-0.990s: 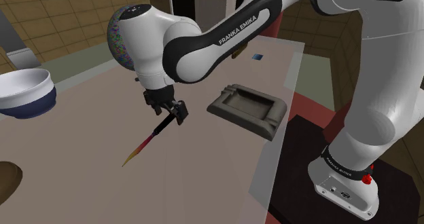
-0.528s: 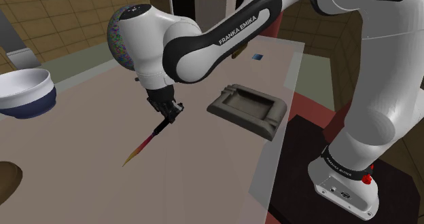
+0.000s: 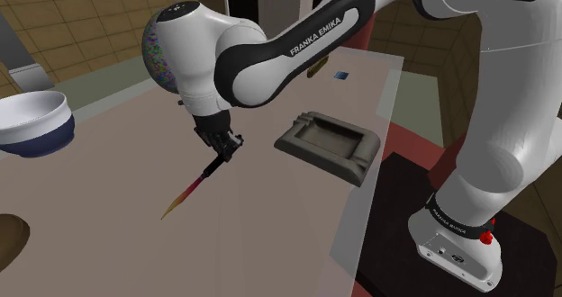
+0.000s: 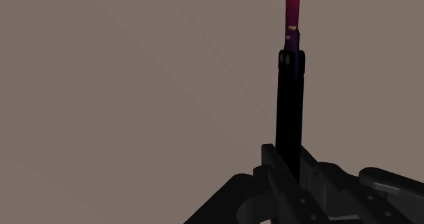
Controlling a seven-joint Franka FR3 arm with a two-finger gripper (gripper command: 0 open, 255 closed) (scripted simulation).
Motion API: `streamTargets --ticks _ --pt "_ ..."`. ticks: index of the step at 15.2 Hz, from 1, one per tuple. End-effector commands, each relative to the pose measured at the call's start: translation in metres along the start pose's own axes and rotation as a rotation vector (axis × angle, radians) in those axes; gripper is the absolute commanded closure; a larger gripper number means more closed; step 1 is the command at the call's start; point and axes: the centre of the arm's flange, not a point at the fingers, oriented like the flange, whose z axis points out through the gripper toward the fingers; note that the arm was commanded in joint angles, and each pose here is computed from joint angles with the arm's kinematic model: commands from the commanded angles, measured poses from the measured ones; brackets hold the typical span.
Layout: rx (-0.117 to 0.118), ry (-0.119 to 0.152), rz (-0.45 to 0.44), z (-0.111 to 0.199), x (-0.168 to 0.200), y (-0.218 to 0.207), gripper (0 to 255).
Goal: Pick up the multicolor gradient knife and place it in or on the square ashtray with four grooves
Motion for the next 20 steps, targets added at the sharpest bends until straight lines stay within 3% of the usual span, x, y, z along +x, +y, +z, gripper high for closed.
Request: streamTargets --ticks 1,20 --pt "0.0 0.0 0.0 -0.01 0.001 0.0 255" --pt "0.0 0.0 0.0 -0.109 0.013 -0.001 255"
